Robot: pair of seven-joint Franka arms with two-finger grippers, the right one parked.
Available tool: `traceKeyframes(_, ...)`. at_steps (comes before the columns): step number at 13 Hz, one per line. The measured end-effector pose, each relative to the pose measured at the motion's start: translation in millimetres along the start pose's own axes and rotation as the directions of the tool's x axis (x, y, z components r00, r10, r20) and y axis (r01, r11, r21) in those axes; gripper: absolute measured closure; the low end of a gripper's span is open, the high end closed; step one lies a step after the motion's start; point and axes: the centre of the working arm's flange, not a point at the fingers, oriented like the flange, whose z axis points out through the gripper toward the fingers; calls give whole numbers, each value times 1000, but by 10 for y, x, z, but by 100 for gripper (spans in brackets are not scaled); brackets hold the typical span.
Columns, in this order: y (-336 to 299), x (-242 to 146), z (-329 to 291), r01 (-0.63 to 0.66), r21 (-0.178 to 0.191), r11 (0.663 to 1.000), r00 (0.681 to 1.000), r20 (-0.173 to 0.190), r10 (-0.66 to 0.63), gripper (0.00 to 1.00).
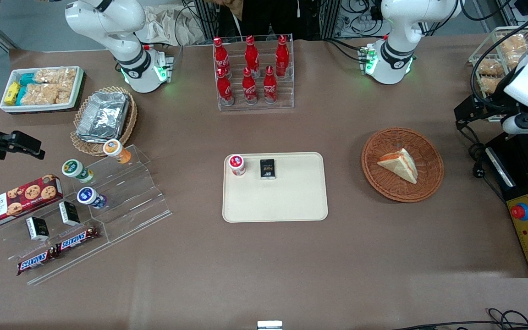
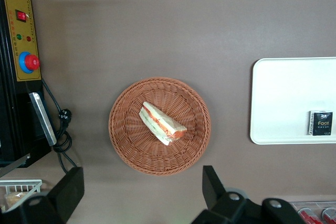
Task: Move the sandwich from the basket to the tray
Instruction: 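Move the left gripper over the wrapped sandwich in the wicker basket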
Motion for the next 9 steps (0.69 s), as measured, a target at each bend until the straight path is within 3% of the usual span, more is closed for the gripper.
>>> traceKeyframes(3,0,5,28,0,1,1000,1000,11,0,0)
traceKeyframes(6,-2,-14,222,92,14,996,993,79,-93,0)
traceKeyframes(9,1,-21,662,350,67,934,924,139,-356,0)
